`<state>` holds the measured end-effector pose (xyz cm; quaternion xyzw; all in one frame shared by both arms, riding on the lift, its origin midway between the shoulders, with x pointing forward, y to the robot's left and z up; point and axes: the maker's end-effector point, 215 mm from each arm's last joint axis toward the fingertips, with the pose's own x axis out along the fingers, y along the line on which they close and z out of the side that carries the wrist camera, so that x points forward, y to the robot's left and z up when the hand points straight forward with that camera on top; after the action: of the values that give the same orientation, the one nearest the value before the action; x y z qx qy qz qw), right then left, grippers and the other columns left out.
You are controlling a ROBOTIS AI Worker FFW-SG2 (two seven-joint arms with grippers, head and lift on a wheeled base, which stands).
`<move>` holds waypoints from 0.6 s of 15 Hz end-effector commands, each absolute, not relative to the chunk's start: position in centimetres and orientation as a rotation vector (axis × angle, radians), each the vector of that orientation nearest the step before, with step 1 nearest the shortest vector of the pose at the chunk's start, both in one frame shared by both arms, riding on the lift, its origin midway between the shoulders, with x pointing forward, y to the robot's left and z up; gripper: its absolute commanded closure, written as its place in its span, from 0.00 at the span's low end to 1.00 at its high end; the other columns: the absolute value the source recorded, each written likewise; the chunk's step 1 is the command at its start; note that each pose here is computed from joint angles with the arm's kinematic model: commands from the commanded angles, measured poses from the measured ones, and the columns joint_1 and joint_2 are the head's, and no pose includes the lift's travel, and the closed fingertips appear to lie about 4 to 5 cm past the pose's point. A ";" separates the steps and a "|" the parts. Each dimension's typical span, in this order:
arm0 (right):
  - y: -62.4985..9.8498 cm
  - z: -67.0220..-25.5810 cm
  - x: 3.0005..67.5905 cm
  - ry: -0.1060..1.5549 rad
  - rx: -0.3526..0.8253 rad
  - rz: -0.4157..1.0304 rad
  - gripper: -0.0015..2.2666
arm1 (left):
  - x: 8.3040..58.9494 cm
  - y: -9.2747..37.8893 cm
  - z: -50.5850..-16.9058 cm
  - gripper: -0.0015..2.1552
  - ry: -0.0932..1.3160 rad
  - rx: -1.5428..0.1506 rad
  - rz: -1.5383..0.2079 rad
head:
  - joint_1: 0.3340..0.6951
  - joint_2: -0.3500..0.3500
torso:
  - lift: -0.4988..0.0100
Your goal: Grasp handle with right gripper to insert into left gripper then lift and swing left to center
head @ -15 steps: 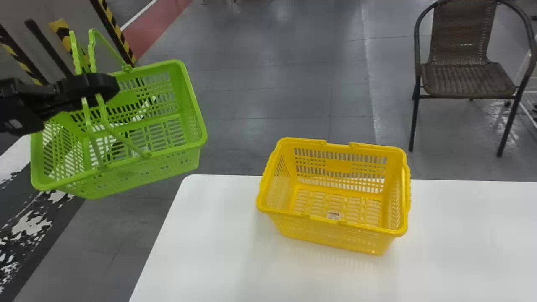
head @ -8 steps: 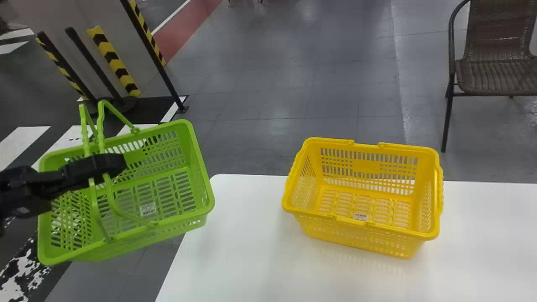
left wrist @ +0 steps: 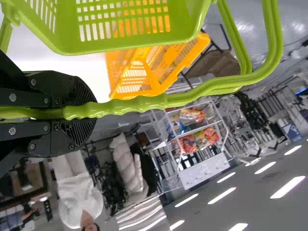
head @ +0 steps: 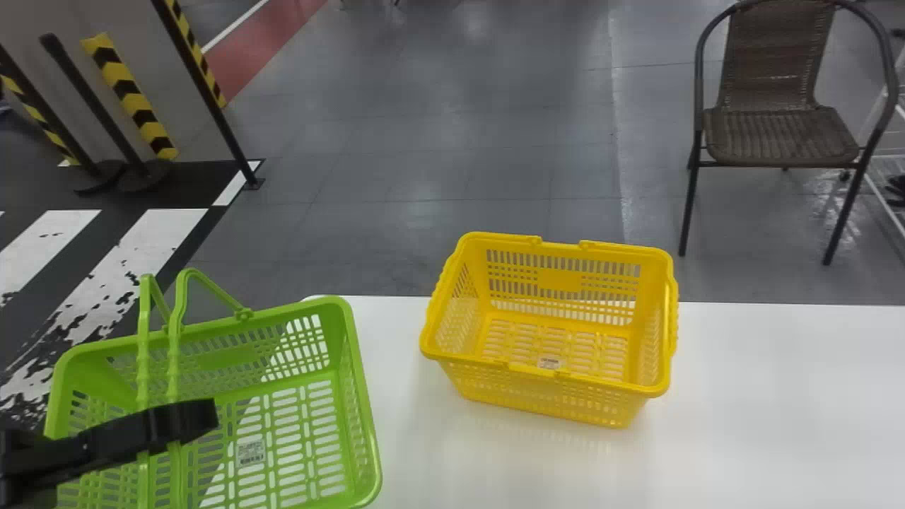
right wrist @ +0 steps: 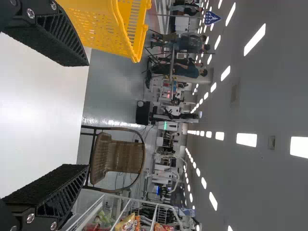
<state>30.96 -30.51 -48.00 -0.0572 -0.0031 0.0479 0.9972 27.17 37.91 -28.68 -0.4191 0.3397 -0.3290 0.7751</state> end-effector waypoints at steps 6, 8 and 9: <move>-31.4 -46.2 31.2 -0.039 -0.116 0.082 0.02 | 21.6 25.1 -29.2 0.96 0.791 -0.900 -0.898 | 1.00 0.43 | 0.98; -31.2 -46.0 31.2 -0.043 -0.116 0.086 0.02 | 20.7 21.3 -29.1 0.96 0.805 -0.889 -0.950 | 1.00 0.35 | 0.98; -31.1 -45.7 31.0 -0.048 -0.112 0.088 0.02 | 20.5 19.5 -29.4 0.96 0.816 -0.890 -0.973 | 1.00 0.31 | 0.98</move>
<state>31.16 -31.20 -46.01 -0.0572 -0.0216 0.0429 0.9972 21.12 22.22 -29.58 -0.4001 0.3673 -0.4190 0.7277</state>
